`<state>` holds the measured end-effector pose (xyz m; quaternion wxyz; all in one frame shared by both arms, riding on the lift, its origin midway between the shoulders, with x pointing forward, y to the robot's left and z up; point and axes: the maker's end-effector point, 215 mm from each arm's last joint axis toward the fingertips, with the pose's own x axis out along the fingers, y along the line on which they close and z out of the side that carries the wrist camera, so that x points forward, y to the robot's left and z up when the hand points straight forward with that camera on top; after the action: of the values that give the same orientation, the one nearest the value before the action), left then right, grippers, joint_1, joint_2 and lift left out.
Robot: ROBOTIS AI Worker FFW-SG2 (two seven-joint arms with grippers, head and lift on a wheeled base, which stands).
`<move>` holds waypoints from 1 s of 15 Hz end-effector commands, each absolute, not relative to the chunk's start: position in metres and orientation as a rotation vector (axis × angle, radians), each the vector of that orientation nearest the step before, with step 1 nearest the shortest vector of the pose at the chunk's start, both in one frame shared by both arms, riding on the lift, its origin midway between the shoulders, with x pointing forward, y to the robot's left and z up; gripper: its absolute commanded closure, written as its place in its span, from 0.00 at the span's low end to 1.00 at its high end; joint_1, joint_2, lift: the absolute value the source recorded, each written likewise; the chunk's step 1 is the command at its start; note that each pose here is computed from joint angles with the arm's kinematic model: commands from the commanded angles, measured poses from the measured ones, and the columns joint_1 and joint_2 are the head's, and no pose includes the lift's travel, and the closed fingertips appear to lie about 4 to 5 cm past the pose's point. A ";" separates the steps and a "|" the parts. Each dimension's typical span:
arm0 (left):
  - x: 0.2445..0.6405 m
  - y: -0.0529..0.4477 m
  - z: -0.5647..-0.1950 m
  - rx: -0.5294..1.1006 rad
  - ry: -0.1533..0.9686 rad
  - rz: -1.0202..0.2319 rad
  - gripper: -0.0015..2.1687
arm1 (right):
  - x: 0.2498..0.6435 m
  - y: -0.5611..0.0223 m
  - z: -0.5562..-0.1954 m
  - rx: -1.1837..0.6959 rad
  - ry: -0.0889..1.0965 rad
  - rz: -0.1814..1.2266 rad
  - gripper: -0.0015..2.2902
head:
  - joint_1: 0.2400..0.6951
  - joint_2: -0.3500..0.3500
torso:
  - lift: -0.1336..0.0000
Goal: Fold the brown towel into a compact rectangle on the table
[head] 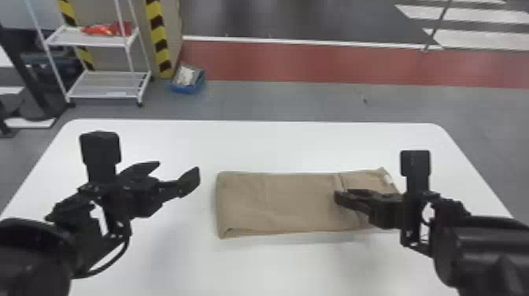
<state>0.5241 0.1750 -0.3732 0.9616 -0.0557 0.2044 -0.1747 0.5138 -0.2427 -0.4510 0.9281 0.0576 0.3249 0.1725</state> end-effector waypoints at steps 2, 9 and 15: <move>0.523 0.175 -0.373 -0.117 0.415 -0.358 0.03 | 0.513 -0.244 -0.456 0.127 0.685 0.351 0.32 | 1.00 0.40 | 0.07; 0.520 0.175 -0.376 -0.119 0.422 -0.359 0.04 | 0.508 -0.236 -0.447 0.131 0.655 0.379 0.41 | 1.00 0.40 | 0.07; 0.517 0.176 -0.372 -0.129 0.416 -0.359 0.04 | 0.511 -0.238 -0.433 0.102 0.615 0.373 0.41 | 1.00 0.41 | 0.07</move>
<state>0.5174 0.1762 -0.3724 0.9604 -0.0632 0.2057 -0.1770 0.5091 -0.2381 -0.4372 0.9317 0.0545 0.3102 0.1811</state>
